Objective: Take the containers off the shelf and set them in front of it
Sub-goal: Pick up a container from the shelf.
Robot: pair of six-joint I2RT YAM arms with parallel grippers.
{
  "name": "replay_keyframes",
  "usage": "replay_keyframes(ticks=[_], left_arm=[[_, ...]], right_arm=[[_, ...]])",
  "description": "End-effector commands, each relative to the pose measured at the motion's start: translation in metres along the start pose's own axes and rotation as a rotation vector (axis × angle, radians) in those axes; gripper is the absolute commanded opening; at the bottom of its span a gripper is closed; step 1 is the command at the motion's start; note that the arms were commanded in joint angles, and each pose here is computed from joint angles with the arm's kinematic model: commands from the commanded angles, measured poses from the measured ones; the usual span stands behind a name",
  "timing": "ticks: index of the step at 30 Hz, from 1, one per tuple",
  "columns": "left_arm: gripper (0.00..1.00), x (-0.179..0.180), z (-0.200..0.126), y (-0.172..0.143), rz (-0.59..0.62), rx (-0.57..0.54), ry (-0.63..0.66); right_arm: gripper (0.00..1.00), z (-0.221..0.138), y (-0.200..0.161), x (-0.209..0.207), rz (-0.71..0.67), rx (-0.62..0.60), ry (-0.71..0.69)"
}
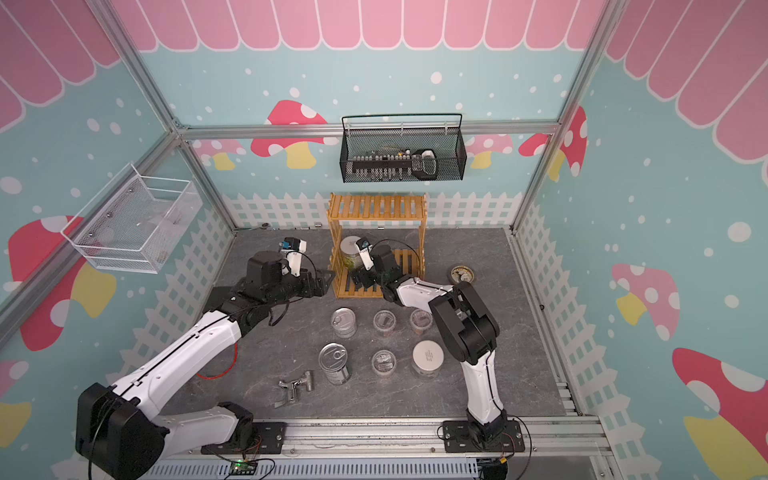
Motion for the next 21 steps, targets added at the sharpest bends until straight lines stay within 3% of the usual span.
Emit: replay_keyframes(ticks=[1,21], left_arm=[[0.99,0.002,-0.005,-0.001,0.001,-0.001,0.000],[0.99,0.001,-0.006,-0.005,-0.009,0.017,-0.008]], right_arm=[[0.99,0.012,0.009,-0.007,-0.007,-0.032,-0.012],[0.98,0.069,0.034,-0.009,-0.042,-0.123,0.121]])
Point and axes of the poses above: each gripper's point midway between its finger pads, its own z axis out along the fingers, its own x axis along the line the jaws close on, y = z × x, the point moved 4 cm from there along -z, back along the fingers, and after that the axes turned 4 degrees about z, right-handed, at the moved point
